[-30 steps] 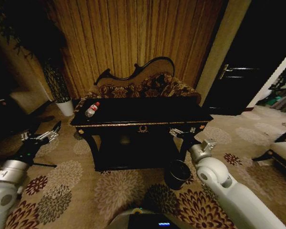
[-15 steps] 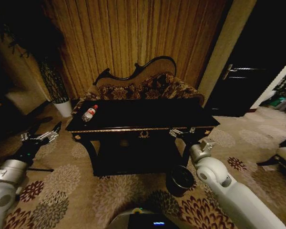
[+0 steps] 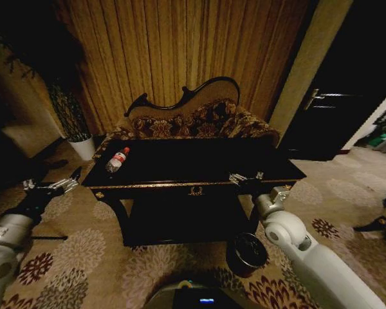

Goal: Move to the front of the table and place the trash on the table into the trash bin.

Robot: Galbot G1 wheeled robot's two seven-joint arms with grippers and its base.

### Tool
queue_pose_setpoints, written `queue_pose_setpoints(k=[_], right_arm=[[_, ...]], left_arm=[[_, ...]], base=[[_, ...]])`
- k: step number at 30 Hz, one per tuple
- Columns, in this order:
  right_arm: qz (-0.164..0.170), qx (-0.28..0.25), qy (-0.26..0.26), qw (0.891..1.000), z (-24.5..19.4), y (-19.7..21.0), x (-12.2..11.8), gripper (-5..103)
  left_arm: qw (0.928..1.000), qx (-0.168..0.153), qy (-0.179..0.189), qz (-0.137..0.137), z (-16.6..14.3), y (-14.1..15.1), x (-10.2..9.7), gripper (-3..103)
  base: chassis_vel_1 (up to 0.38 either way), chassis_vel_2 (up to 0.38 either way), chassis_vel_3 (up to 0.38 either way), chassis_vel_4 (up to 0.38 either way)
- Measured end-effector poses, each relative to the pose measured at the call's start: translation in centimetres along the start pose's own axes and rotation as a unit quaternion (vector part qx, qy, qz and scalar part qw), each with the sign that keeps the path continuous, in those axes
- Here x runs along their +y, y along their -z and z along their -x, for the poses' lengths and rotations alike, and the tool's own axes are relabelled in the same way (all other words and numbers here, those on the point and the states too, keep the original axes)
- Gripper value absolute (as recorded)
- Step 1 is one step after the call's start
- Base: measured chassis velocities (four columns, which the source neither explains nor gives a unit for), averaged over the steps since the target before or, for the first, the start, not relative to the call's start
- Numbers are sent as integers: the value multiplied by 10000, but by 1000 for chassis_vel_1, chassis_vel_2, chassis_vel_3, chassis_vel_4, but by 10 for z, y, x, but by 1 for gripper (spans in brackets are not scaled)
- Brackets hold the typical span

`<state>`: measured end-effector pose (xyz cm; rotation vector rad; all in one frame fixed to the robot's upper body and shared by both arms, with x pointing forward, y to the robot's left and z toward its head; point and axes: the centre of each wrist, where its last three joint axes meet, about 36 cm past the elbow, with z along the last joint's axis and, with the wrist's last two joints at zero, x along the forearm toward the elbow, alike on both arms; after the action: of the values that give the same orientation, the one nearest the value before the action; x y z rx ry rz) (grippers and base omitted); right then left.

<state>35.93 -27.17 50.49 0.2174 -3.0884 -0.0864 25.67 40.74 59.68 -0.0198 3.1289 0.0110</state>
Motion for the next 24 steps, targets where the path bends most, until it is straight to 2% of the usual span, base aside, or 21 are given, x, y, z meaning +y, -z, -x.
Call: queue_pose_setpoints(k=[24], right_arm=[[-140,-30,82,9999,-1,0,-1,100]], left_arm=[[10000,-17,-13,-74,-1,-3,0,100]], base=[[-99,99,100,-103]])
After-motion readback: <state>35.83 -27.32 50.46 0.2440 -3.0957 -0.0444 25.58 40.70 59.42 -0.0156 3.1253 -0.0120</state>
